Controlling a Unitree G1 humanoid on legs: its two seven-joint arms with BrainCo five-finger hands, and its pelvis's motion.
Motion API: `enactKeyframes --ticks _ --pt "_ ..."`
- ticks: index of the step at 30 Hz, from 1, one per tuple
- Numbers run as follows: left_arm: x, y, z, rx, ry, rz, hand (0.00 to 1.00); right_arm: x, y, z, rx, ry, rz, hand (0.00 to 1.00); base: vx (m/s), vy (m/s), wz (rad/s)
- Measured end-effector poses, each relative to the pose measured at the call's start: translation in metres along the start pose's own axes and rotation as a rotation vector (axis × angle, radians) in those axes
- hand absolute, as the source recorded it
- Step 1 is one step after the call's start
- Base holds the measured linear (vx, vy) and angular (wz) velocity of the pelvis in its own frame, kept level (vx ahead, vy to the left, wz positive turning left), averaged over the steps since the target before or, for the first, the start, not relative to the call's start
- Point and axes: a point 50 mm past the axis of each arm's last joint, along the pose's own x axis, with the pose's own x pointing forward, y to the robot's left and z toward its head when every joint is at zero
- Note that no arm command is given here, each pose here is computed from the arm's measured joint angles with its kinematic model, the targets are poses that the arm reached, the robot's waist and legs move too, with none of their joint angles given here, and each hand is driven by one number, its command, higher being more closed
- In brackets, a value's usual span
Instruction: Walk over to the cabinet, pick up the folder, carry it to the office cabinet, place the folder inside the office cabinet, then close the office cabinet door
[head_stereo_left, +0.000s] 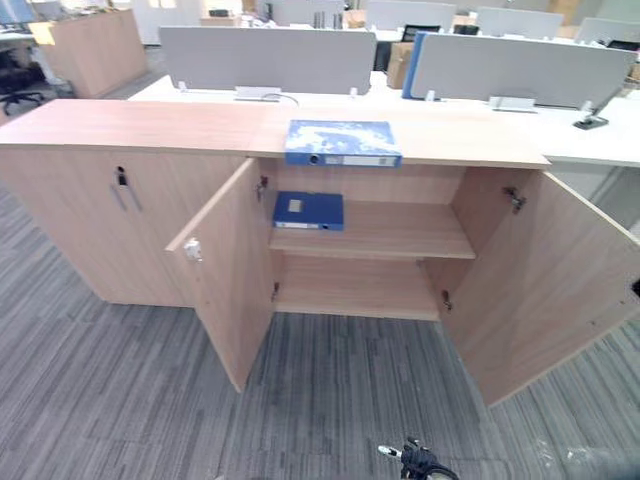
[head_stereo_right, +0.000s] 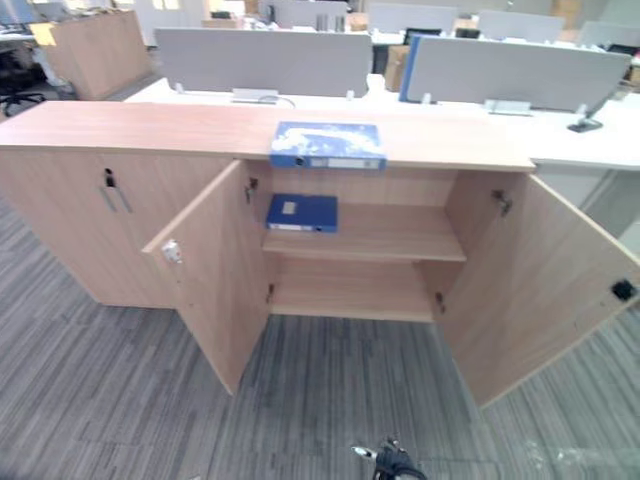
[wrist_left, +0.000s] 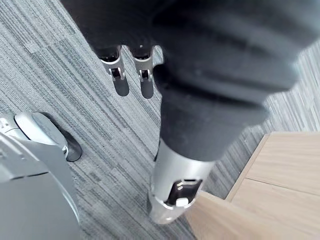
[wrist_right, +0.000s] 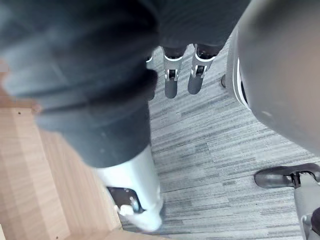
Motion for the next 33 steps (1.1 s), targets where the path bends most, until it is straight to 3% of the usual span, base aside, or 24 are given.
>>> enactKeyframes --ticks 15,26,33 --pt "0.003 0.012 0.005 -0.03 -0.002 0.036 0.0 0.0 -0.012 -0.008 0.09 0.036 -0.068 0.0 0.15 -0.134 -0.01" --pt "0.005 0.006 0.012 0.073 -0.03 -0.014 0.0 0.002 -0.013 -0.002 0.012 0.048 -0.073 0.0 0.21 0.175 -0.31" --pt "0.003 0.019 0.001 0.109 0.008 0.015 0.0 0.003 -0.004 -0.003 -0.059 0.059 -0.032 0.0 0.11 0.029 -0.18"
